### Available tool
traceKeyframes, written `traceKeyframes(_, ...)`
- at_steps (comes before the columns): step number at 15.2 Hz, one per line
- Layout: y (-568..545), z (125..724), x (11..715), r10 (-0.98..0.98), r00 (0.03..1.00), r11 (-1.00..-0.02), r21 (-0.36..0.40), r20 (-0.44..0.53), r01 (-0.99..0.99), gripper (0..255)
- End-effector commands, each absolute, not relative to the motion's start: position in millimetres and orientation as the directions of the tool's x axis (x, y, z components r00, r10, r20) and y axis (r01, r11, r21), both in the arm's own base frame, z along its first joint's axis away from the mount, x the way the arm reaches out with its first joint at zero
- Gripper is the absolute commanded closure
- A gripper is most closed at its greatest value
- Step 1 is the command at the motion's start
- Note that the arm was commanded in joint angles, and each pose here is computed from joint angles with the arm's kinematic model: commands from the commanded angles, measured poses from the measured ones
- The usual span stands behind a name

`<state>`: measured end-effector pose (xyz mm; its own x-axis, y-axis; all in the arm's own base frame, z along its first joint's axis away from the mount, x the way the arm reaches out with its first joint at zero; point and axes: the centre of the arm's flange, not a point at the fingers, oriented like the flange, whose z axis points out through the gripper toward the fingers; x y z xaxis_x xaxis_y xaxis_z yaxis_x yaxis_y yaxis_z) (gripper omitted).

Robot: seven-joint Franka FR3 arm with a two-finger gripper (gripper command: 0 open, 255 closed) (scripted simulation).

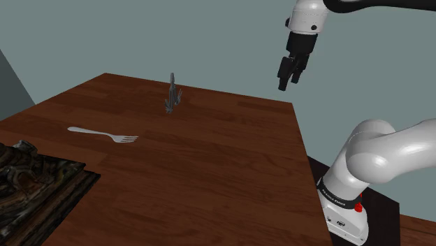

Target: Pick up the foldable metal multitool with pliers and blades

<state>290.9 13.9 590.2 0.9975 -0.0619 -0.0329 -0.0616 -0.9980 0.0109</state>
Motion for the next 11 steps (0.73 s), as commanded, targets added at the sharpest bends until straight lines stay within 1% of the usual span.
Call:
traceKeyframes(1, 14, 590, 291, -0.062, 0.998, -0.998, 0.011, -0.033, -0.062, 0)
traceKeyframes(6, 74, 588, 318, -0.235, 0.972, -0.972, 0.019, -0.022, -0.235, 0)
traceKeyframes(11, 128, 585, 356, -0.402, 0.916, -0.916, 0.025, -0.009, -0.401, 0)
